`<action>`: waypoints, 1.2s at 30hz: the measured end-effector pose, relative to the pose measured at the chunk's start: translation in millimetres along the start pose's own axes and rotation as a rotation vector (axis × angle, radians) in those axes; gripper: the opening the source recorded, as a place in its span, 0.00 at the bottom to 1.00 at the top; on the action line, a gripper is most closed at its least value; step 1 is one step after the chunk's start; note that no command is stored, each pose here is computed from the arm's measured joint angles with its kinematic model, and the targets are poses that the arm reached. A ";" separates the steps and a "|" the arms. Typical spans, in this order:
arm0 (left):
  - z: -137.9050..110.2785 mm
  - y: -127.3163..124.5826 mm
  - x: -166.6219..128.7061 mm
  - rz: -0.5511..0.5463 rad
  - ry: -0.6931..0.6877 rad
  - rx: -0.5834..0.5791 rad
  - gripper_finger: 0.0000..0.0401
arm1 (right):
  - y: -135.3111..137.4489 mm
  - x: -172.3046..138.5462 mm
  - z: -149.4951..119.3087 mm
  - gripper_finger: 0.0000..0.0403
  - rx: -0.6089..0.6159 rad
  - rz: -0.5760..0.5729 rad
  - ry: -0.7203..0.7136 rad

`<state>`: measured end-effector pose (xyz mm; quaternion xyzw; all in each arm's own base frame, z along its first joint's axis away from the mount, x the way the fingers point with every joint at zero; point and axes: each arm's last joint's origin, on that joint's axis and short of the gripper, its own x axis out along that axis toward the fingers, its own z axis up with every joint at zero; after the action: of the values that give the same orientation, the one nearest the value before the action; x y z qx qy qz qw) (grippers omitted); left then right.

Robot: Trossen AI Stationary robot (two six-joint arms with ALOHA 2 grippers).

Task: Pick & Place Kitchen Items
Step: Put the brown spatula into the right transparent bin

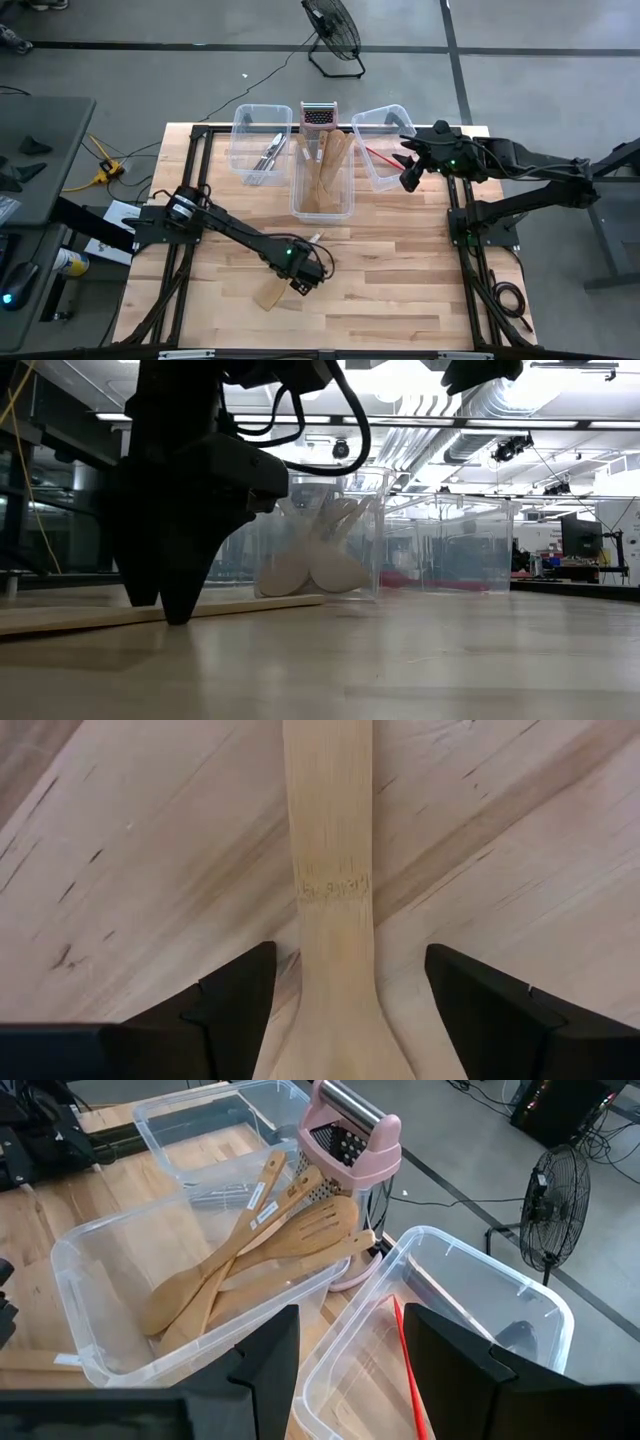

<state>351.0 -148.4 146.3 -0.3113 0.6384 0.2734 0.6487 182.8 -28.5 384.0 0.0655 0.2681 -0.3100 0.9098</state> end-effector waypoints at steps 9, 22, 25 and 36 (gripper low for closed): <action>-0.4 -0.8 7.3 0.004 0.044 0.002 0.56 | -0.1 0.0 -0.1 0.43 -0.004 -0.001 0.001; -2.1 -0.2 8.0 0.005 0.084 -0.011 0.22 | 0.0 0.0 -0.7 0.43 -0.006 0.004 0.008; -2.8 -0.4 8.0 -0.003 0.104 0.009 0.22 | -0.9 -1.4 -1.1 0.43 -0.007 0.005 0.008; -5.1 1.5 -11.5 -0.058 0.090 0.054 0.22 | -7.0 -12.9 -1.9 0.43 0.002 0.032 -0.015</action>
<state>346.1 -150.7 157.8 -0.3242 0.6648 0.2229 0.6350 169.2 -26.7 389.6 0.0684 0.2598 -0.2963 0.9165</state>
